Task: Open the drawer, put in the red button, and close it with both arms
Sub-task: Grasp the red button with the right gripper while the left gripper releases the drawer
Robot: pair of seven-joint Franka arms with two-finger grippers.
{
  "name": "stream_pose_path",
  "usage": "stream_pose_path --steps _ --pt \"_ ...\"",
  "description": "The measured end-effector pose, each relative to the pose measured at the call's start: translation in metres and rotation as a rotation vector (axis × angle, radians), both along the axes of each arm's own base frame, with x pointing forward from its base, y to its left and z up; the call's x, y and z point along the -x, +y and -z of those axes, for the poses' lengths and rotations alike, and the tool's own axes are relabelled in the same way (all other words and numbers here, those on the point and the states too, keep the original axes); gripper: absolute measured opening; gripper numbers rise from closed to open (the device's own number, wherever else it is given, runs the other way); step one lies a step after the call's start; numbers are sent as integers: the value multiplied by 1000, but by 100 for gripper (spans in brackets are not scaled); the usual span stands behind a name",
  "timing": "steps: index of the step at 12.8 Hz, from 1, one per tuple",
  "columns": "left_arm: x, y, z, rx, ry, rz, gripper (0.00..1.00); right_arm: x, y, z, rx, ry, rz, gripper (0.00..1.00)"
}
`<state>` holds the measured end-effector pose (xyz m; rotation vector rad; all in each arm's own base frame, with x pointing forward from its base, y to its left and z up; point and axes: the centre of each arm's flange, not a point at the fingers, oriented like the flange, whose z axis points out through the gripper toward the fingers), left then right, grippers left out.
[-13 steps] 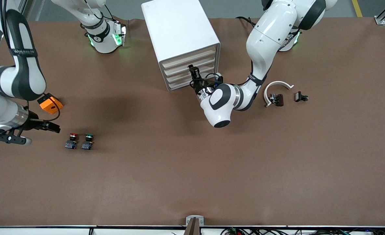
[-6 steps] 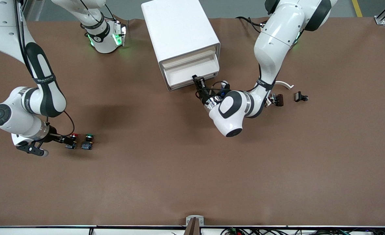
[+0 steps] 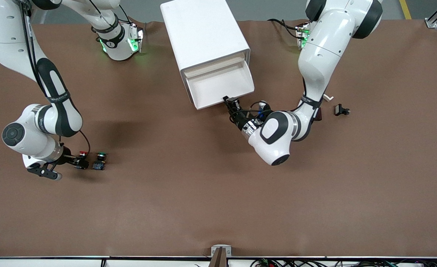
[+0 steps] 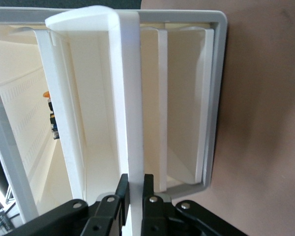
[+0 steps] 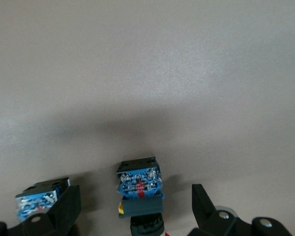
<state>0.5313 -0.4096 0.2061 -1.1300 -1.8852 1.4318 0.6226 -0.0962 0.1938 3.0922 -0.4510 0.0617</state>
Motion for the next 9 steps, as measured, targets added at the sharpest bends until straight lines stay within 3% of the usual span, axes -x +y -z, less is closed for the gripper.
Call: stream_pose_path --steps 3,7,8,9 --pt "-9 4 -3 -1 -29 -18 14 2 1 15 -2 15 -2 100" --pt "-14 5 -4 13 -58 -25 14 4 2 20 -3 24 -2 56" --pt "-17 6 -4 16 -72 -31 21 2 3 19 -3 21 -4 43" --pt "-20 8 -5 18 -83 -35 32 2 3 18 -4 24 -4 42"
